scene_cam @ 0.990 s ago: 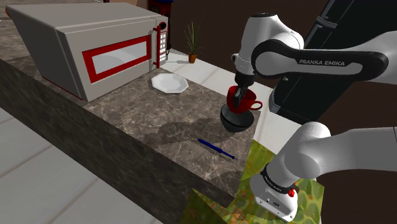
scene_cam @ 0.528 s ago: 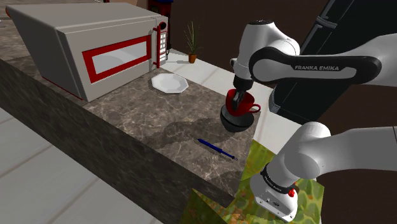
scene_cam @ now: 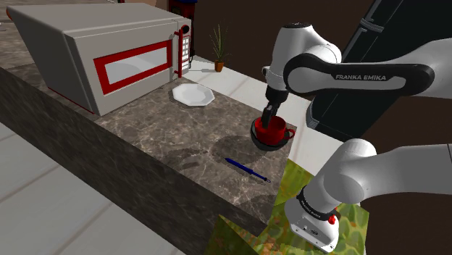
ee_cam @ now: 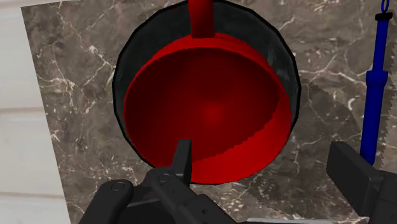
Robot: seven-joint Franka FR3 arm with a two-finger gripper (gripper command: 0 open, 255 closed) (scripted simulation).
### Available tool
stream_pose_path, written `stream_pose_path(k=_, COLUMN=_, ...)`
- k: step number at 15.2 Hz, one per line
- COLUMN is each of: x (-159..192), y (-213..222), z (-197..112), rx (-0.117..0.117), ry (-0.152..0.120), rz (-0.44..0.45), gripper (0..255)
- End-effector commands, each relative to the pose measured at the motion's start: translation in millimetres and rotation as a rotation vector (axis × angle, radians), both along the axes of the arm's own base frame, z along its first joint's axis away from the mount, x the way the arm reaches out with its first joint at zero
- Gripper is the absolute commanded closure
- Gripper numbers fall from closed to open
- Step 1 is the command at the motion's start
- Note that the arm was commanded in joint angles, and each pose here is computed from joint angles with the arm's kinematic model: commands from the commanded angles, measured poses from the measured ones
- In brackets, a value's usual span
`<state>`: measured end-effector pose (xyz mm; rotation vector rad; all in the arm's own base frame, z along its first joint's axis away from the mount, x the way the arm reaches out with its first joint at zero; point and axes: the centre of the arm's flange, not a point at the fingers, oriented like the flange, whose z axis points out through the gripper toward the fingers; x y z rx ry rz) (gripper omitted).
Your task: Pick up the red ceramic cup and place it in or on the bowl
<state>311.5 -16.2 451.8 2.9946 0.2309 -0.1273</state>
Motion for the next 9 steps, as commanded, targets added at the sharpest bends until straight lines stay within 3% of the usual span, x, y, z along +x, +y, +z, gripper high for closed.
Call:
stream_pose_path(k=1, x=0, y=0, z=0, rx=0.000, ry=0.000, rz=0.000, gripper=0)
stream_pose_path(k=2, x=0, y=0, z=0, rx=0.000, ry=0.000, rz=0.000, gripper=0)
stream_pose_path(k=6, x=4, y=7, z=49, rx=0.000, ry=0.000, rz=0.000, gripper=0)
stream_pose_path(k=9, x=4, y=7, z=49, rx=0.000, ry=0.000, rz=0.000, gripper=0)
